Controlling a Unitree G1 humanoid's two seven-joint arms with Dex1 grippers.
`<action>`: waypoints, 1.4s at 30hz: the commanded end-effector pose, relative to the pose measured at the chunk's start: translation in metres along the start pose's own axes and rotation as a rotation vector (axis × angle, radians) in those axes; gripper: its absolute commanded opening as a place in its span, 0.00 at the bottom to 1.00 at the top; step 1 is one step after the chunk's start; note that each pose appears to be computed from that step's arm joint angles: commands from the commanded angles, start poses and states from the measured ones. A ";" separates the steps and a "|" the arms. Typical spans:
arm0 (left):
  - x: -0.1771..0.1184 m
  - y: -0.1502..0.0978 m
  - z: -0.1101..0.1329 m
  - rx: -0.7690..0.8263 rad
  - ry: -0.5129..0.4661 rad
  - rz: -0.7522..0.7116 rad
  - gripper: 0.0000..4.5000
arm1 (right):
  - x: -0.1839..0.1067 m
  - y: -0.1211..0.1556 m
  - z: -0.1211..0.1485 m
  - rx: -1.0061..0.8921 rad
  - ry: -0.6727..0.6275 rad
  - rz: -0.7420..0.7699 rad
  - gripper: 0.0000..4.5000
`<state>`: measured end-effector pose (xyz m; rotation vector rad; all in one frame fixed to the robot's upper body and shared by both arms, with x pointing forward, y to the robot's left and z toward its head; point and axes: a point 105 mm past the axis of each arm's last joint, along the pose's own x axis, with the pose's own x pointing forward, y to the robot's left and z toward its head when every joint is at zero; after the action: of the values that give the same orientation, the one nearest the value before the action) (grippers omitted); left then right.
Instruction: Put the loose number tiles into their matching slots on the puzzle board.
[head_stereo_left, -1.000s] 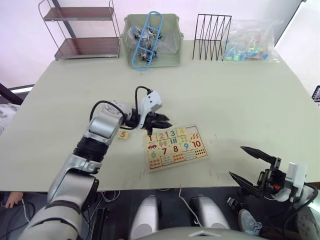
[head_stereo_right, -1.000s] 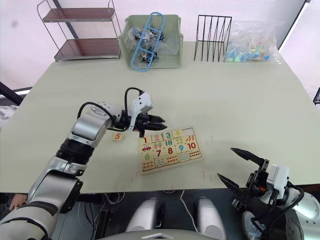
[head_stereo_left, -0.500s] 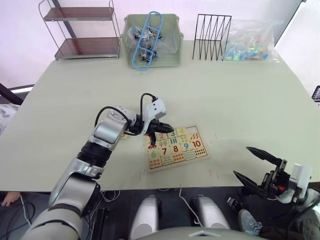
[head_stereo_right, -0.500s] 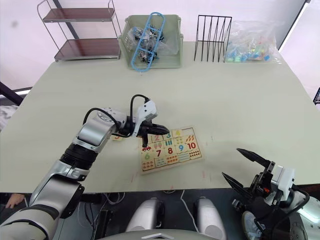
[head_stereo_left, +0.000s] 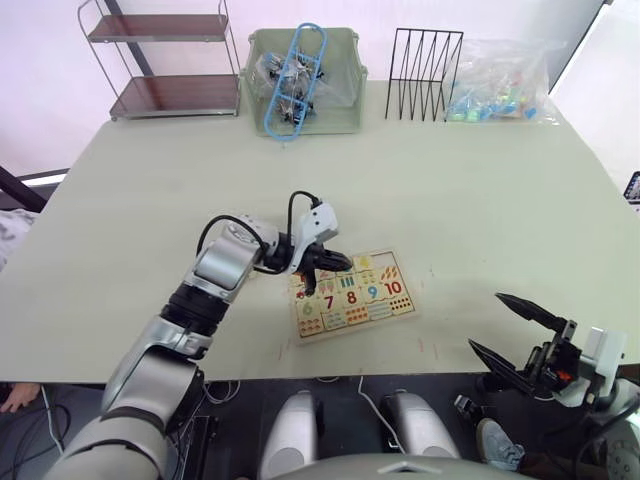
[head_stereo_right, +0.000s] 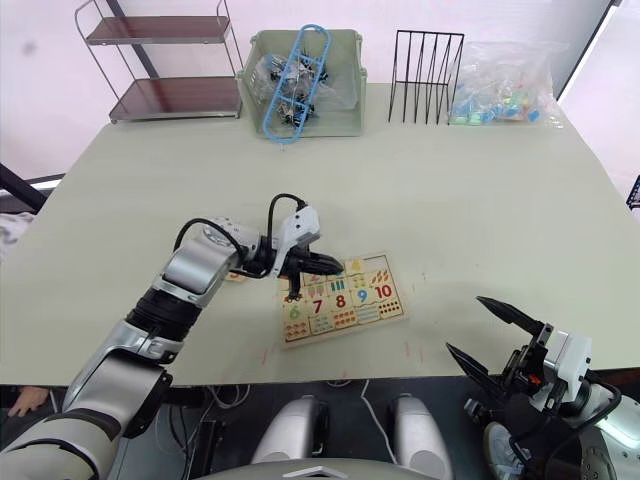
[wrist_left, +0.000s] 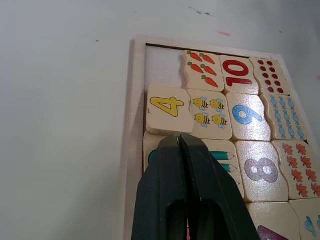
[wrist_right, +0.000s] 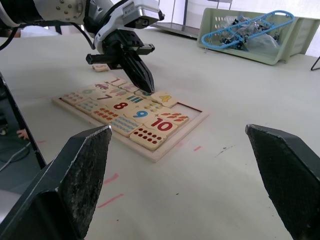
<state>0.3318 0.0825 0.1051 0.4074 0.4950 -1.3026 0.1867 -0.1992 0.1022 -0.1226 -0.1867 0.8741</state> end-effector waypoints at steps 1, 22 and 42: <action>-0.003 -0.002 0.015 0.058 -0.021 -0.001 0.02 | -0.002 -0.004 0.008 -0.041 -0.023 -0.016 1.00; 0.001 -0.002 0.014 0.063 -0.008 -0.014 0.02 | 0.001 -0.003 0.008 -0.044 -0.031 -0.008 1.00; 0.005 -0.002 0.013 0.058 -0.011 -0.011 0.02 | 0.002 -0.001 0.006 -0.041 -0.028 0.000 1.00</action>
<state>0.3315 0.0758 0.1066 0.4187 0.4867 -1.3216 0.1885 -0.1980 0.1014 -0.1332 -0.1928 0.8734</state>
